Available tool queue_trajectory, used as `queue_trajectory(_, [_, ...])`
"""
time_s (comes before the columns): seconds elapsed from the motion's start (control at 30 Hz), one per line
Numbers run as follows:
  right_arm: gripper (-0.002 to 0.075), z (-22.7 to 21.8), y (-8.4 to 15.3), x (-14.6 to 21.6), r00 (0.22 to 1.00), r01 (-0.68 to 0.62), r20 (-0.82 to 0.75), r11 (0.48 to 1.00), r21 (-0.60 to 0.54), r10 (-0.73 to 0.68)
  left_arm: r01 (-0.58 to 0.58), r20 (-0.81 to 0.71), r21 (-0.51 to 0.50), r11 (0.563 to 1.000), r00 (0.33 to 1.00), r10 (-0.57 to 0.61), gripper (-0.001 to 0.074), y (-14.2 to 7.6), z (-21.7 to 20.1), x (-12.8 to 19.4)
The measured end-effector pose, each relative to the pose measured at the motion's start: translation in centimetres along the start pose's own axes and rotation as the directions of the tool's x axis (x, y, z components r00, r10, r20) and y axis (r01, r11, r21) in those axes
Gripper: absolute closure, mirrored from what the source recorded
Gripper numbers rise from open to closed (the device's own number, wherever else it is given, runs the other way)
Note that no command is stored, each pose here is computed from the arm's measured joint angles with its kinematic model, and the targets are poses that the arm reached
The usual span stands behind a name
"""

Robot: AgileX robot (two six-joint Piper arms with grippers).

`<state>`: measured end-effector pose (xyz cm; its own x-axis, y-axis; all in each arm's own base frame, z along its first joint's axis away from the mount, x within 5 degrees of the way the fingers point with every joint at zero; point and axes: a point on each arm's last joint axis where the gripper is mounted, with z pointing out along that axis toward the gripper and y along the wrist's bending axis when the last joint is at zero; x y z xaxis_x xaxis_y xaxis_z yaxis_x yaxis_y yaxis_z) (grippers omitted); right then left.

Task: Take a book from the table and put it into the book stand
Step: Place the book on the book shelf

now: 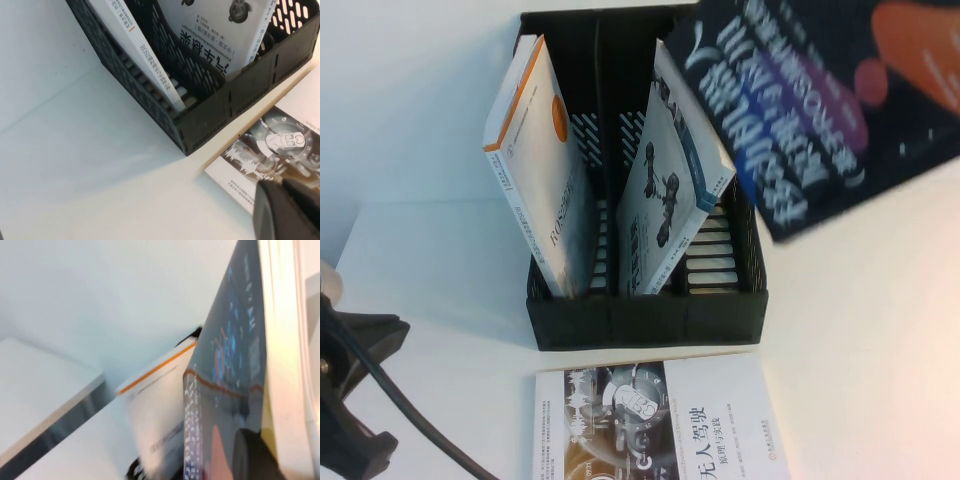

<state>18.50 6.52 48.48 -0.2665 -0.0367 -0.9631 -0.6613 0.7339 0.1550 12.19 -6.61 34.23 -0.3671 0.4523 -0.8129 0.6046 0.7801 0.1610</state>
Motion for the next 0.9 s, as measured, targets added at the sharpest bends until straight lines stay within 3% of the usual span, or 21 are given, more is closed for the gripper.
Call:
queue_trajectory(0.57, [0.0545, 7.3, -8.1, -0.1, 0.987, -0.149, 0.081, 0.976, 0.16, 0.137, 0.0, 0.0, 0.0, 1.0, 1.0, 0.0, 0.0738, 0.0, 0.0, 0.0])
queue_trajectory(0.9, [0.0545, 8.7, -8.8, 0.1, 0.975, -0.202, 0.113, 0.974, 0.105, 0.19, 0.003, 0.005, 0.001, 1.0, 1.0, -0.003, 0.0738, 0.0, 0.0, 0.0])
